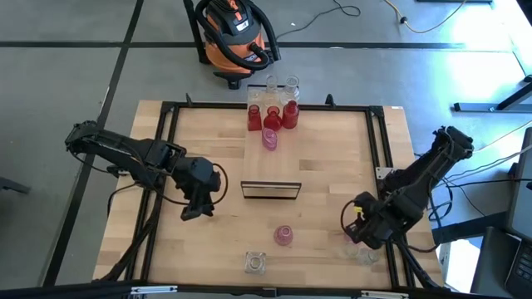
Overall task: Sort vases onto shelf
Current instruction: Put the purple vase on the shelf aligned with the other purple vase
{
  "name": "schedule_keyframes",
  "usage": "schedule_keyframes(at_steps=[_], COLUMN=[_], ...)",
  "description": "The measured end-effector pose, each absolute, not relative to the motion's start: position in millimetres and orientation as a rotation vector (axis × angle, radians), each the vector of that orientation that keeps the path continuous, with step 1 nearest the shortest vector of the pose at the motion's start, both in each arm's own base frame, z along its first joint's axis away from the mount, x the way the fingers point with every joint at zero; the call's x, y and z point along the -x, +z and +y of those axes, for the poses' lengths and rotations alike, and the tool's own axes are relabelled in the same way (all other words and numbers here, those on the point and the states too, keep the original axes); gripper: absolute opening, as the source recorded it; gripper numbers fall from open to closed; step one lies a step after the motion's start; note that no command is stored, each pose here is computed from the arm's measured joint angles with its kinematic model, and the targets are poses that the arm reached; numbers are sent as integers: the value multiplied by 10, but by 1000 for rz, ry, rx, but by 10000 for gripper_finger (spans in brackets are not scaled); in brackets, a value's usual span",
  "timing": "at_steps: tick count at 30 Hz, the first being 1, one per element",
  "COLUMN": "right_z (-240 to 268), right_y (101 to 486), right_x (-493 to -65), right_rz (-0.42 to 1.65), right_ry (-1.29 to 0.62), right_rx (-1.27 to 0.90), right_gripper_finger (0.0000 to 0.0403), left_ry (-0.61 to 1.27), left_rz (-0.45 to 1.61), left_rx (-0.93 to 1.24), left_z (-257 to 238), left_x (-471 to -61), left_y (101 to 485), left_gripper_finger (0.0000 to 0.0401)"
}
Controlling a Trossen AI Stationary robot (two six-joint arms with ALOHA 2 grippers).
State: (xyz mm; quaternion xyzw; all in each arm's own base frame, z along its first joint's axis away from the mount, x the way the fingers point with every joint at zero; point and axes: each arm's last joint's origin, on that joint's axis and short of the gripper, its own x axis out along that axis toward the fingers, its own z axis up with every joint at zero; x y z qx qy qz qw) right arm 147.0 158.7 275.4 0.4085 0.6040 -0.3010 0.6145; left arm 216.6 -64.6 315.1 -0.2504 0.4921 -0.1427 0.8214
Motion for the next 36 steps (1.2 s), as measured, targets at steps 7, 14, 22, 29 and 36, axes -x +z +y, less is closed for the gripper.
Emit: schedule_keyframes(at_steps=[7,14,22,29,36], right_z=[1597,1614,1485,1073,373], right_y=[2557,2305,2324,2699,3335], right_x=[-1456,-1462,-1543,-1779,-1984], right_rz=[1420,1435,1393,1316,1233], right_ry=[-706,-668,-618,-539,-469], right_rx=[-973,-1007,-984,-921,-807], right_gripper_finger=[134,127,12,7,4], left_ry=[-299,-278,-247,-207,-185], left_rz=[1042,1035,1026,1011,1004], left_rx=[519,513,498,472,460], left_z=[-638,-624,-615,-602,-595], left_x=[-2170,-2175,-2180,-2185,-2188], left_y=[3150,3148,3145,3142,3140], left_gripper_finger=[101,101,101,101,101])
